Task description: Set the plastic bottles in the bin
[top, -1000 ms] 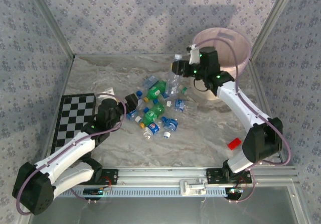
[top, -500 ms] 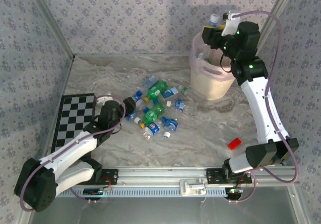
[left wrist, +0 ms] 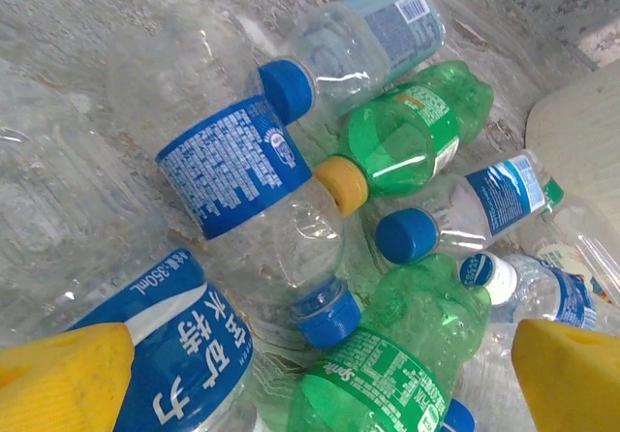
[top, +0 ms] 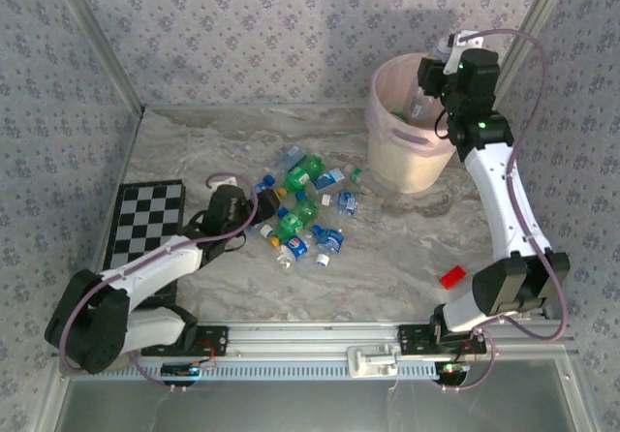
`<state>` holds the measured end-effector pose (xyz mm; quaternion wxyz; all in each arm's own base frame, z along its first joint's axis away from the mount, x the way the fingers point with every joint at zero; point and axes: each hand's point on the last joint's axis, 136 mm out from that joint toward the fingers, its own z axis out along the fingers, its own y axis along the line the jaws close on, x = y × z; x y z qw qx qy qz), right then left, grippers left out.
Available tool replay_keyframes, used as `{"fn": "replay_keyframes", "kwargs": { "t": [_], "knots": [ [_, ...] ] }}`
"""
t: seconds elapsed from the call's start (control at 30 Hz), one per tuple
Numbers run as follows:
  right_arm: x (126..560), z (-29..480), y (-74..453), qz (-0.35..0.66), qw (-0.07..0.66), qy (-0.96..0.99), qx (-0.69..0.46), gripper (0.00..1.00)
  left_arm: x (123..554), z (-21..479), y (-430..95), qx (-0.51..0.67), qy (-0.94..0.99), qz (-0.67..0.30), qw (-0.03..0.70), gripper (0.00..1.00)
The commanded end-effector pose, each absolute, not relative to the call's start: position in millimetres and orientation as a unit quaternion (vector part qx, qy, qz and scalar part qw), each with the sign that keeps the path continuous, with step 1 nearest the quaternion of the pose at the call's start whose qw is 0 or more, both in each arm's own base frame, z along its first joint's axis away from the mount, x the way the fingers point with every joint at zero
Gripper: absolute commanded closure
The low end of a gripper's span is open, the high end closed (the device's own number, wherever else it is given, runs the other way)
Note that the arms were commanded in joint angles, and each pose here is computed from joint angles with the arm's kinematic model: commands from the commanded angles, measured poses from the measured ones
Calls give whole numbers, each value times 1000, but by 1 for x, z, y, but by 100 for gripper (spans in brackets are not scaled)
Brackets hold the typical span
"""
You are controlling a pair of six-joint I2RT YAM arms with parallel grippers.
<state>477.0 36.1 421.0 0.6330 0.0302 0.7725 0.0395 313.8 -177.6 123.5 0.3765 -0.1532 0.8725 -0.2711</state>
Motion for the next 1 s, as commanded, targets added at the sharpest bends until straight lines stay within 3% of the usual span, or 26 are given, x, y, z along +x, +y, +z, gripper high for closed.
{"fn": "replay_keyframes", "kwargs": {
  "t": [0.0,0.27,0.43,0.7,0.97],
  "knots": [
    [485,384,38,46,588,807,32,52,323,144,-188,-146,859,-301,388,0],
    [495,312,47,51,484,873,21,51,323,144,-187,-145,861,-294,389,0],
    [500,302,47,52,471,880,27,46,323,145,-187,-143,861,-293,390,0],
    [497,349,45,52,516,855,27,30,320,148,-177,-147,861,-277,401,0],
    [455,422,55,87,596,798,20,22,319,157,-148,-166,854,-238,431,0]
  ]
}}
